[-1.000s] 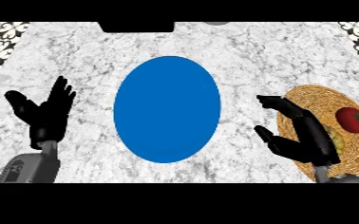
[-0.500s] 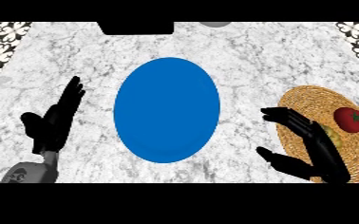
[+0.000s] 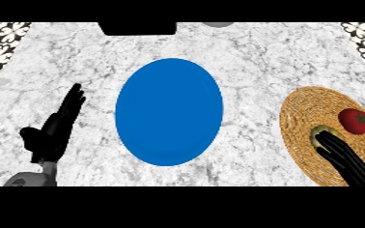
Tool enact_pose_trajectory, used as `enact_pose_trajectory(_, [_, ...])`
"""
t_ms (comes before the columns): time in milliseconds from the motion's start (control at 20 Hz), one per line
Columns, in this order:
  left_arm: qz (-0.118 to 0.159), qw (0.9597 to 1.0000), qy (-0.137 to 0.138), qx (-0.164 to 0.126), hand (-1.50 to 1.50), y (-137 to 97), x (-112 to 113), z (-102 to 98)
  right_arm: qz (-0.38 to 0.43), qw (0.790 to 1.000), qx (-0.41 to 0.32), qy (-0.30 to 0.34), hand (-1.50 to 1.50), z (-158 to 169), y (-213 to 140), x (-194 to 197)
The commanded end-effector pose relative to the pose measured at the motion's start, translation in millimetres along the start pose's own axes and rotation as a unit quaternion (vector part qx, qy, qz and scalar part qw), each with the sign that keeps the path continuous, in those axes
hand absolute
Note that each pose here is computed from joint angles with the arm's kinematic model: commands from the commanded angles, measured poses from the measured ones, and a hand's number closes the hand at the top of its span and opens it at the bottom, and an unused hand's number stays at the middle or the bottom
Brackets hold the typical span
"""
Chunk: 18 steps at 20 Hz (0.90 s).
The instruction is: Pick the squash from the placemat and place it in the plate
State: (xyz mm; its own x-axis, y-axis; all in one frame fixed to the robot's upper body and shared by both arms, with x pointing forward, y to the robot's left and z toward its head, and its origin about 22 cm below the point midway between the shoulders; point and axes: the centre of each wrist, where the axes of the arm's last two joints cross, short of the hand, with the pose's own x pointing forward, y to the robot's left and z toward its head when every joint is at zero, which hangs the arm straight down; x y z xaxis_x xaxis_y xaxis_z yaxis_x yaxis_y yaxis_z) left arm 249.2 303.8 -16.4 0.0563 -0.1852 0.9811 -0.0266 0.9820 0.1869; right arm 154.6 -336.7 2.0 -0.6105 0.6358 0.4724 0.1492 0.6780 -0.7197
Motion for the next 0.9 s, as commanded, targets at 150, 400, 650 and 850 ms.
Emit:
enact_pose_trajectory(150, [0.0, 1.0, -0.004, -0.001, 0.0, 14.3, 1.2, -1.5, 0.141, 0.987, 0.048, 0.056, -1.5, 13.9, -61.4, 15.7])
enact_pose_trajectory(400, [-0.003, 1.0, -0.002, -0.002, 0.0, 10.3, 3.1, 1.2, 0.232, 0.953, 0.143, 0.132, -1.5, 26.9, -77.8, 14.6])
enact_pose_trajectory(650, [-0.002, 1.0, -0.004, -0.009, 0.0, -2.8, -8.4, -3.5, 0.244, 0.936, 0.17, 0.188, -1.5, 0.2, -70.2, 35.5])
enact_pose_trajectory(850, [-0.003, 0.9999, -0.008, -0.006, 0.0, -7.5, -4.8, -6.8, 0.281, 0.915, 0.18, 0.226, -1.5, -12.8, -72.2, 29.3])
